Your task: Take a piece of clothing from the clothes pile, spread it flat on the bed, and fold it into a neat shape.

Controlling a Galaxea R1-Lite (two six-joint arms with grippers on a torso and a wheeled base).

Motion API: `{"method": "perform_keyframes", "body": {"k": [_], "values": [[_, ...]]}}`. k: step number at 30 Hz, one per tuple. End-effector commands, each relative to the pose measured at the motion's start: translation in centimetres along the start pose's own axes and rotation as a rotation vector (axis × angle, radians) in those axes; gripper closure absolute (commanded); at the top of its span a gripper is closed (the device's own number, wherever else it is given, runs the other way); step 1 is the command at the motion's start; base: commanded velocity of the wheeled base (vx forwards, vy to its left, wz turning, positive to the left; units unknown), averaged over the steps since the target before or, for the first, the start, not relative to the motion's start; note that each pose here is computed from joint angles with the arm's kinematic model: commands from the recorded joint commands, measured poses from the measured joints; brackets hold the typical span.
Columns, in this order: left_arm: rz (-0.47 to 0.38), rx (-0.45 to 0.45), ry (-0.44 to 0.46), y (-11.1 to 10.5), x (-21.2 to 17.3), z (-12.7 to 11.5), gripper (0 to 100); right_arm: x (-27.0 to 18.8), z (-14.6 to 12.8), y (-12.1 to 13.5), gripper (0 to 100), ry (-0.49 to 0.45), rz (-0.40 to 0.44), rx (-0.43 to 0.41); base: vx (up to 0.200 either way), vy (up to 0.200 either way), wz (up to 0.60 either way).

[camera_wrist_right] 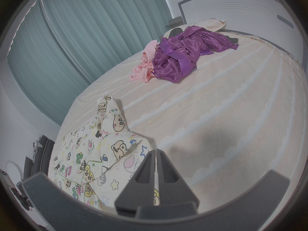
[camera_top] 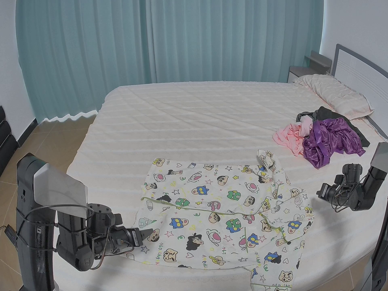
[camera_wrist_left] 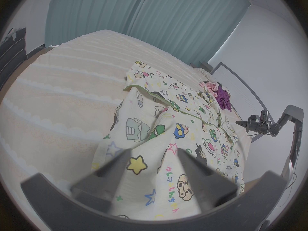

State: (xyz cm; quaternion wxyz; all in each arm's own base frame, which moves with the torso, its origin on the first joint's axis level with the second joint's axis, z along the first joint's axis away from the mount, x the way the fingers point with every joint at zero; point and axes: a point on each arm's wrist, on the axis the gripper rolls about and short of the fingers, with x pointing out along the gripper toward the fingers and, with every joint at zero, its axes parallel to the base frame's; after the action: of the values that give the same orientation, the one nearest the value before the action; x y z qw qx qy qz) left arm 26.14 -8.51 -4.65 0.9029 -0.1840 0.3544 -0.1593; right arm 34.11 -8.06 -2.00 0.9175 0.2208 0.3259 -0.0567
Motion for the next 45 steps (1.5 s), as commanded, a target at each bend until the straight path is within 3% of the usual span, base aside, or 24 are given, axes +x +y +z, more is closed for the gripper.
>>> {"method": "perform_keyframes", "body": {"k": [1, 20, 21, 32, 41, 45], "values": [[-0.009, -0.003, 0.001, 0.2, 0.3, 0.1, 0, 0.0, 0.0, 0.0, 100, 0.000, 0.000, 0.001, 0.000, 0.000, 0.00], [-0.030, -0.009, 0.034, 1.1, 1.4, -0.4, 0, 0.0, 0.0, 0.0, 100, 0.000, 0.000, 0.001, 0.000, 0.000, 0.00], [-0.030, -0.009, 0.034, 1.1, 1.4, -0.4, 100, 0.0, 0.0, 0.0, 100, 0.000, 0.000, 0.000, 0.000, 0.000, 0.00], [-0.027, -0.012, 0.038, 1.0, 1.1, -0.5, 100, 0.0, 0.0, 0.0, 100, 0.000, 0.000, 0.001, 0.000, 0.000, 0.00], [-0.036, 0.041, 0.039, -1.3, 0.6, -1.1, 100, 0.0, 0.0, 0.0, 100, 0.000, -0.002, 0.000, 0.000, 0.000, 0.00], [0.001, 0.101, 0.027, -3.5, 1.0, -2.4, 100, 0.0, 0.0, 0.0, 100, 0.001, -0.002, 0.000, 0.000, 0.000, 0.00]]}}
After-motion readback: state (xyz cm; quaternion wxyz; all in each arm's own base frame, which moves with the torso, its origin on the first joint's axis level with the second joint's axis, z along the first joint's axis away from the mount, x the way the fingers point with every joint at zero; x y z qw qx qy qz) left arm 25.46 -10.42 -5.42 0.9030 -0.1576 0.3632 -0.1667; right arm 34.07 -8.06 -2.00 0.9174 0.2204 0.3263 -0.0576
